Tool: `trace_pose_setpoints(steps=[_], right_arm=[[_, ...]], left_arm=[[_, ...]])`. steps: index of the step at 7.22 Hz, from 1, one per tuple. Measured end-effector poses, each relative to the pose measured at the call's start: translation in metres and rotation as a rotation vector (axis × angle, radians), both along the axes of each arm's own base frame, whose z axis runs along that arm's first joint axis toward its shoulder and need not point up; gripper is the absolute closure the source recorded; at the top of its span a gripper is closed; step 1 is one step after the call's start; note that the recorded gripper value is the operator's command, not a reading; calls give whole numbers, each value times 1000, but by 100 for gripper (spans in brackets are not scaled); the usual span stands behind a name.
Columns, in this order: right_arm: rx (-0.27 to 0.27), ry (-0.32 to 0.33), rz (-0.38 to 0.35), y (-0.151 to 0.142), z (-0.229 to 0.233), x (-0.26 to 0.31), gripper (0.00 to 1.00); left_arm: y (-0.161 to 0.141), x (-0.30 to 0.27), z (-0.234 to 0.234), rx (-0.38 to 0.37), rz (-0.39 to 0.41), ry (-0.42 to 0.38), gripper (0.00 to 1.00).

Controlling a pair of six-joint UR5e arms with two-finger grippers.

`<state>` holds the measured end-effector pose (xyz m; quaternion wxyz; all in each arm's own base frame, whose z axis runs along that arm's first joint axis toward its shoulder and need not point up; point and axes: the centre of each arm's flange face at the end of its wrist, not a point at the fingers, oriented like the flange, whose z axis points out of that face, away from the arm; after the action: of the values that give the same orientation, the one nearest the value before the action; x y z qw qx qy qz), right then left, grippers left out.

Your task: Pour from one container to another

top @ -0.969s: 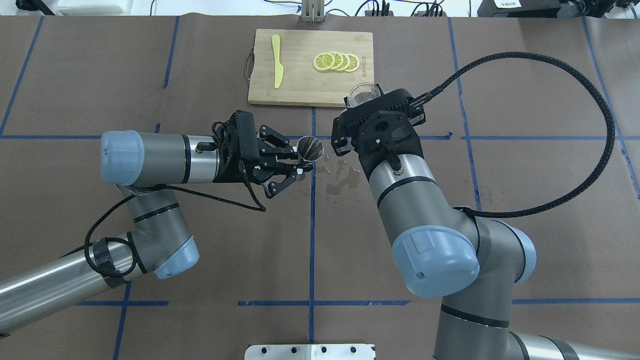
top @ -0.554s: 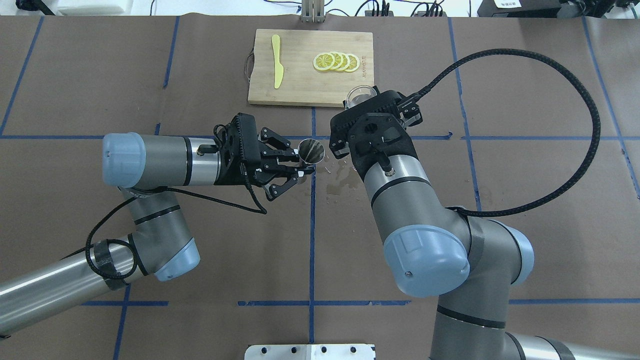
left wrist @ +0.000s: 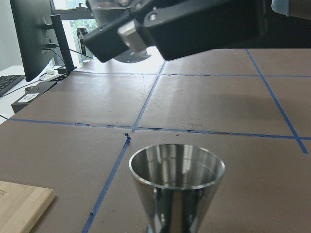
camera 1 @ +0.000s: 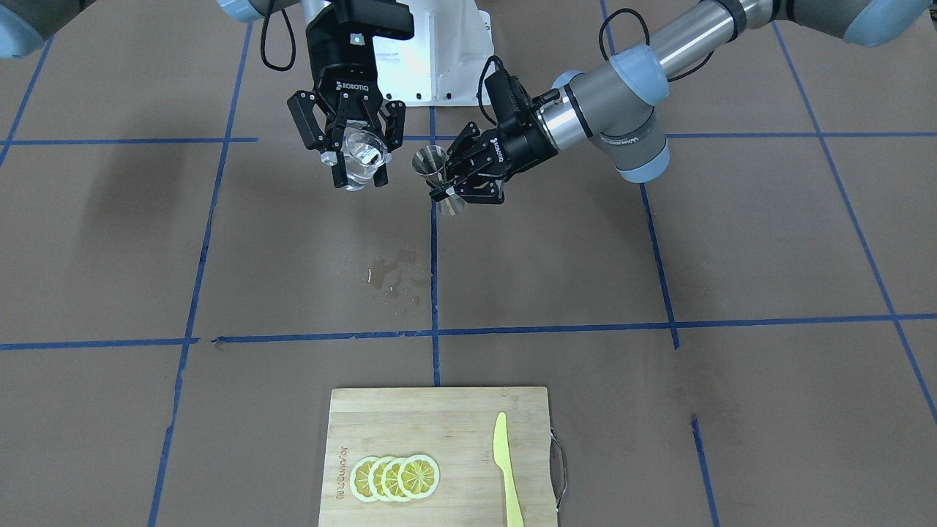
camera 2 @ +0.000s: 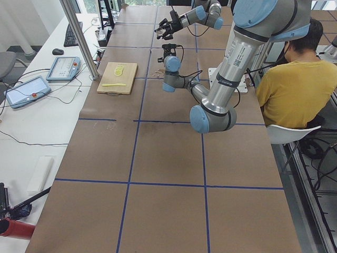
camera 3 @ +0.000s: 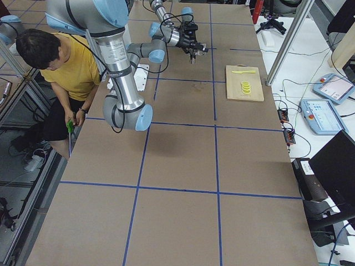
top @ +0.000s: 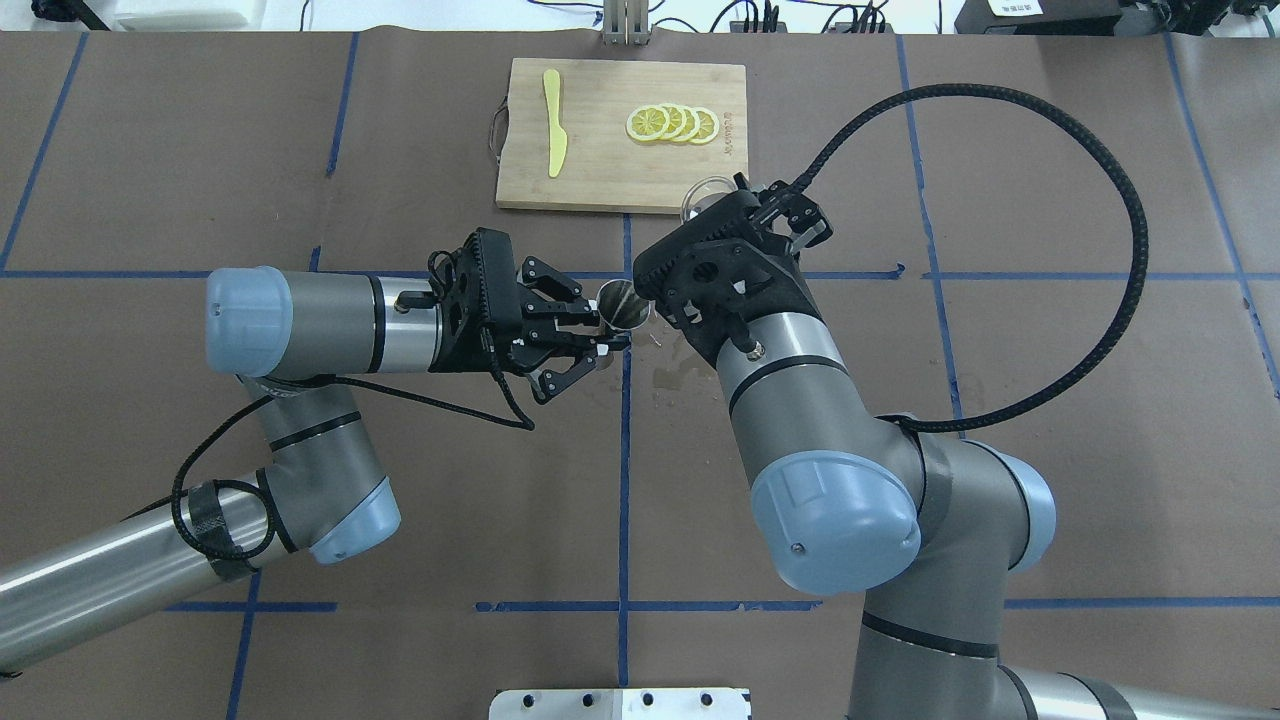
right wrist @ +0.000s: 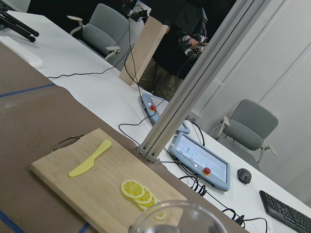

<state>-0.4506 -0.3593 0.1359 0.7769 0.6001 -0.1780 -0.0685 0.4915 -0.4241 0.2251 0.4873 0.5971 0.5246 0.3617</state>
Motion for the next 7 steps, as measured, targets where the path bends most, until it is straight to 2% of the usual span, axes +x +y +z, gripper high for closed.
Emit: trace_pose_setpoints(steps=[4,7], right_arm=[[-4,52,-11,4,-1,-15,100],[19,100,-19,15,-2,-21,100]], left_arm=[[0,0,-1,1,0,1,100],[0,0,-1,1,0,1,100]])
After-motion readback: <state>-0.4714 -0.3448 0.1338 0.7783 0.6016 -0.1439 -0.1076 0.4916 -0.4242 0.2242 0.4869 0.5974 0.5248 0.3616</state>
